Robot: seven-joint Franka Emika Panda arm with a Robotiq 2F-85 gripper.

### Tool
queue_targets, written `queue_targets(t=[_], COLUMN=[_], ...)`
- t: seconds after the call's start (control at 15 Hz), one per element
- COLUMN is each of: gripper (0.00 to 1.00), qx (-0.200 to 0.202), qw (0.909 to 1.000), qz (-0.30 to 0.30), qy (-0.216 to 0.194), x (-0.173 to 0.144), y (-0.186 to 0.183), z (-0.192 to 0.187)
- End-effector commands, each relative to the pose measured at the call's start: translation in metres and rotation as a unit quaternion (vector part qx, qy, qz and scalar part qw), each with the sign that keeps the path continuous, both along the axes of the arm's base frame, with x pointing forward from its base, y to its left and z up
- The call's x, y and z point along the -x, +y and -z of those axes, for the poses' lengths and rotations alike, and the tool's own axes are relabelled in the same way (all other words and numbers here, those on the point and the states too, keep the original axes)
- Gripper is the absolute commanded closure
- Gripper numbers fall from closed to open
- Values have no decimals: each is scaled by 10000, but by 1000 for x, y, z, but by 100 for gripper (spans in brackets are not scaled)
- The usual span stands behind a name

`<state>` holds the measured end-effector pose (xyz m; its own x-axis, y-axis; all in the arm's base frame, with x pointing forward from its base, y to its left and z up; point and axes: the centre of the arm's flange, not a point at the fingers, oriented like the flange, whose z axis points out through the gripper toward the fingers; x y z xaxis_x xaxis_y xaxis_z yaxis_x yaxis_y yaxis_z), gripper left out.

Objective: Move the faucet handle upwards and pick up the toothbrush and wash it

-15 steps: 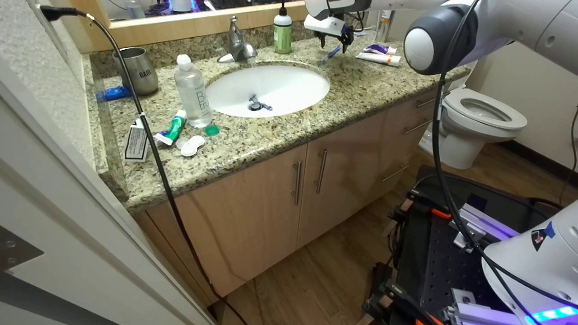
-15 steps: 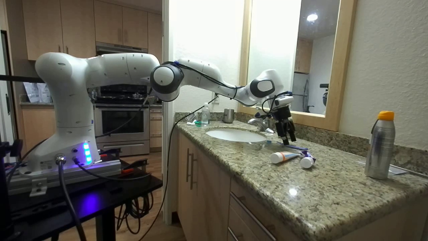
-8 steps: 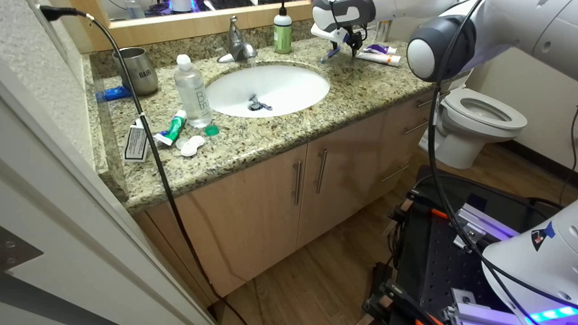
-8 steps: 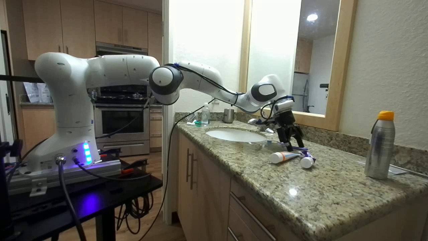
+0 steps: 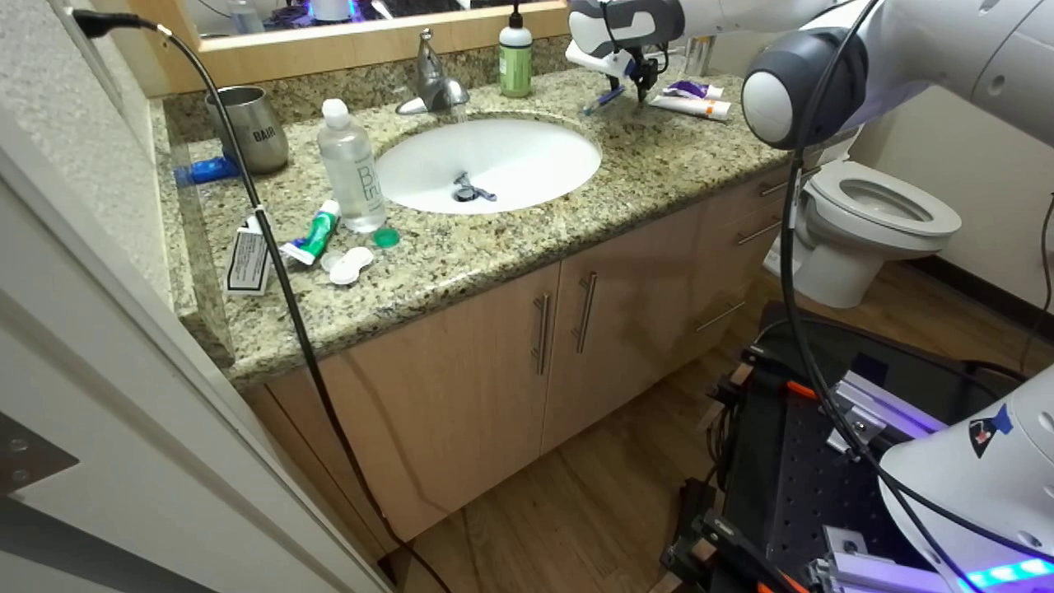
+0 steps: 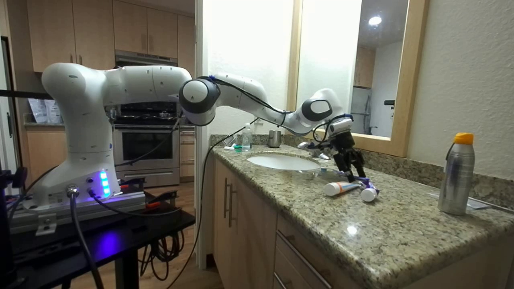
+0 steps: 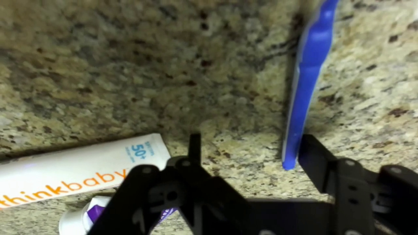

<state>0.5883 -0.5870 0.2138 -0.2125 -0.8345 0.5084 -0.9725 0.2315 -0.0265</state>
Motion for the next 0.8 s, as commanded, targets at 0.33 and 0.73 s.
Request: queue_targets(t=[0.33,0.73], gripper=[90,97], qx=[-255,-782], qw=[9996,9968], qz=[-61,-26], qy=[41,157], x=[-4,-6], y=[3,10], z=[-5,-11])
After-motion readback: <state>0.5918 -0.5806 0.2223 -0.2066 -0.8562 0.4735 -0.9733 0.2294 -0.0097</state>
